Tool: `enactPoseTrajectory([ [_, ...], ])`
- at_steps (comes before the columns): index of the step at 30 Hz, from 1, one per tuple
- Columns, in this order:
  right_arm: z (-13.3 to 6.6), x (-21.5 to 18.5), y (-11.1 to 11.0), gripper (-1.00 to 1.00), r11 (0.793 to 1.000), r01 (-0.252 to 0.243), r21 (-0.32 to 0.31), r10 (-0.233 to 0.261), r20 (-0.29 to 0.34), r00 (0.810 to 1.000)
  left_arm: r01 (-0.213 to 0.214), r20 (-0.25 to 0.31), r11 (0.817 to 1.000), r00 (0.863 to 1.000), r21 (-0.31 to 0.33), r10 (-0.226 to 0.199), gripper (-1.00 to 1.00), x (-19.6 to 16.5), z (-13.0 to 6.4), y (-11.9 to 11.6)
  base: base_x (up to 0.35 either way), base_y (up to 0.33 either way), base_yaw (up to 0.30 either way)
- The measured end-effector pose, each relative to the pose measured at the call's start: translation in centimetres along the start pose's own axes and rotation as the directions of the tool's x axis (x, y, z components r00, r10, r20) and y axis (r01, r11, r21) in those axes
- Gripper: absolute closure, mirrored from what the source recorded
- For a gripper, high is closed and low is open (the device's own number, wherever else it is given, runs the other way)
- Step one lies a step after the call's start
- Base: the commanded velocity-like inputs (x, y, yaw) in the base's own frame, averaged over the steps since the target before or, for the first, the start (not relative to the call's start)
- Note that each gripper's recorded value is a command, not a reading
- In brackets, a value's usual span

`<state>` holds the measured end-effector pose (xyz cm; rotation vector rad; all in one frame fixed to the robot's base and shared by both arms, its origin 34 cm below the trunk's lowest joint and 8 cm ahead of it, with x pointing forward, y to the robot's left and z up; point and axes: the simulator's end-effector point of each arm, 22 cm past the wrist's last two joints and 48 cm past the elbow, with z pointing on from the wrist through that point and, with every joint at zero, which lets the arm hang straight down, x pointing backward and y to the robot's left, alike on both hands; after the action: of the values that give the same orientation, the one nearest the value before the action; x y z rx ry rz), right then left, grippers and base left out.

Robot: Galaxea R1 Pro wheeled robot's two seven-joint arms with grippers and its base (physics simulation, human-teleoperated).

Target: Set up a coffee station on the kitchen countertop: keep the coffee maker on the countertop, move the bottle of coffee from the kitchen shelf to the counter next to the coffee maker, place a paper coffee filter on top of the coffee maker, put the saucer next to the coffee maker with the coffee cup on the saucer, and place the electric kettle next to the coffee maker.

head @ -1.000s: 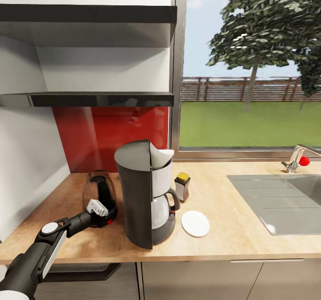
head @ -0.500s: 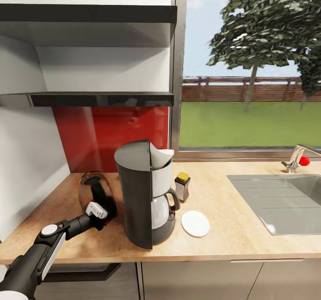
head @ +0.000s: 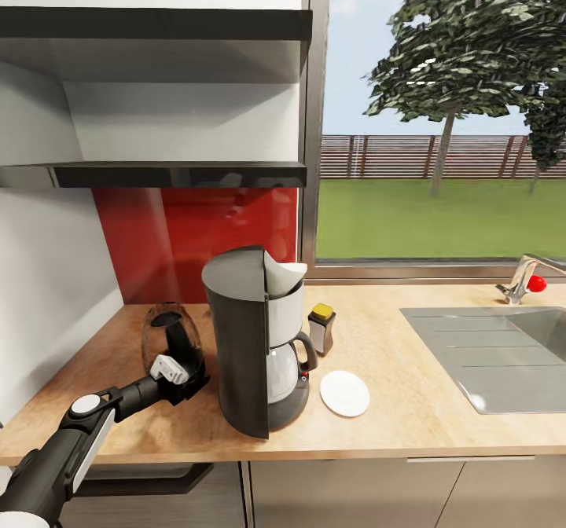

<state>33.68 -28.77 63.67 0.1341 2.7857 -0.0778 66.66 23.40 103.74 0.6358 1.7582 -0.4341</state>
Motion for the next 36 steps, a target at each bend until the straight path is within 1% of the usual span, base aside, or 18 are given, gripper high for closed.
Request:
enactPoseTrajectory([
  [6,0.0,0.0,0.0,-1.00,1.000,0.000,0.000,0.000,0.000,1.000,-0.002,0.002,1.000,1.000,0.000,0.002,-1.00,-0.1,0.0,0.0,-0.126,0.013,0.000],
  [15,0.0,0.0,0.0,-1.00,1.000,0.000,0.000,0.000,0.000,1.000,-0.003,0.003,1.000,1.000,-0.003,0.003,-1.00,-0.1,0.0,0.1,-0.012,0.002,0.000],
  [18,0.0,0.0,0.0,-1.00,1.000,0.000,0.000,0.000,0.000,1.000,0.000,0.001,1.000,1.000,-0.003,0.000,-1.00,-0.1,0.0,0.1,-0.090,0.128,0.000],
  [24,0.0,0.0,0.0,-1.00,1.000,0.000,0.000,0.000,0.000,1.000,0.025,0.029,0.998,0.999,-0.055,-0.024,-1.00,-0.5,-1.1,2.2,-0.060,0.079,0.000],
  [33,0.0,0.1,0.0,-1.00,1.000,0.000,0.000,0.000,-0.001,1.000,0.031,0.027,0.998,0.999,-0.060,-0.030,-1.00,-0.1,-1.5,2.3,-0.001,0.001,0.000],
  [35,0.0,0.1,0.0,-1.00,1.000,0.000,0.000,0.000,-0.001,1.000,0.050,0.019,0.996,0.999,-0.068,-0.049,-1.00,1.0,-2.1,2.3,0.000,0.000,0.000],
  [36,0.0,0.1,0.0,-1.00,1.000,0.000,0.000,0.000,-0.001,1.000,0.070,0.012,0.994,0.998,-0.081,-0.070,-1.00,2.1,-2.8,2.4,-0.056,0.000,0.000],
])
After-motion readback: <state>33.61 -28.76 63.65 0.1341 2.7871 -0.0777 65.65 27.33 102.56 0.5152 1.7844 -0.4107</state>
